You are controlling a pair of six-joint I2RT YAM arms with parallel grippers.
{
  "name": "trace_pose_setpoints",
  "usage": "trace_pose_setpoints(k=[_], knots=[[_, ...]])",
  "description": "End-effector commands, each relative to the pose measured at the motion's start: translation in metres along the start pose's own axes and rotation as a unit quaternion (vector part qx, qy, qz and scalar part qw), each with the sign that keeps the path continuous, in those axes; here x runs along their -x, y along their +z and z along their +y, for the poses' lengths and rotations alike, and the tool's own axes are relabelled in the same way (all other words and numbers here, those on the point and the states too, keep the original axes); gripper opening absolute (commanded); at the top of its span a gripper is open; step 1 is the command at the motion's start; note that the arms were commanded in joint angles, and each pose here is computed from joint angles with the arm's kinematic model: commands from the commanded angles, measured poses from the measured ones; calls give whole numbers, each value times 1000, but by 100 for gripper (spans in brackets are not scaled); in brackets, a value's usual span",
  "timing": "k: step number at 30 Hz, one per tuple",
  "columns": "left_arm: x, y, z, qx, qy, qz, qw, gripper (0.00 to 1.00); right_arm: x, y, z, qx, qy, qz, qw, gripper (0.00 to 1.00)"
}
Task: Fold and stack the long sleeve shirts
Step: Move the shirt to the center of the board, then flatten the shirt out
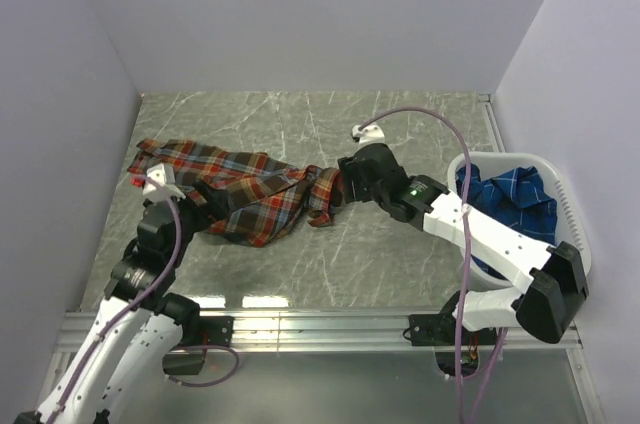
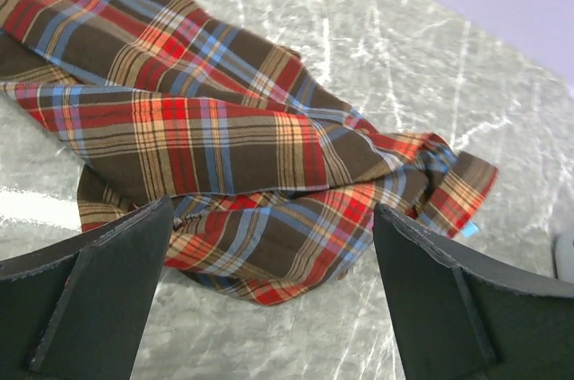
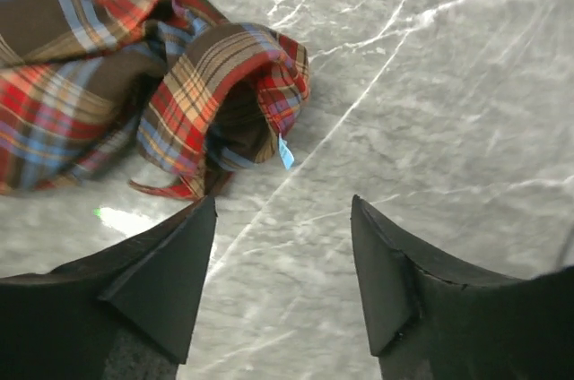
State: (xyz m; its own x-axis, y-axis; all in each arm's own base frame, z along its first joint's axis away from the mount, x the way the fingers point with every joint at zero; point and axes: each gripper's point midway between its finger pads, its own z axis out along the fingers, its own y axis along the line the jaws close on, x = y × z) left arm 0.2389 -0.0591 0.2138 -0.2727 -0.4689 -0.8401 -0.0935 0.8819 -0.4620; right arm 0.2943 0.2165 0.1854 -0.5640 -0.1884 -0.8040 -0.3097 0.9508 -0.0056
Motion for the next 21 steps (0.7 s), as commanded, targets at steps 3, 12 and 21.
trace_pose_setpoints(k=[3, 12, 21], knots=[[16, 24, -4, 50, -25, 0, 998, 99, 18, 13, 17, 50, 109, -8, 993, 73], [-18, 81, 7, 105, -45, 88, 990, 99, 11, 51, 60, 130, 213, 38, 968, 65], [-15, 100, 24, 126, -67, 97, 985, 99, 8, 110, 65, 144, 247, 52, 957, 40]])
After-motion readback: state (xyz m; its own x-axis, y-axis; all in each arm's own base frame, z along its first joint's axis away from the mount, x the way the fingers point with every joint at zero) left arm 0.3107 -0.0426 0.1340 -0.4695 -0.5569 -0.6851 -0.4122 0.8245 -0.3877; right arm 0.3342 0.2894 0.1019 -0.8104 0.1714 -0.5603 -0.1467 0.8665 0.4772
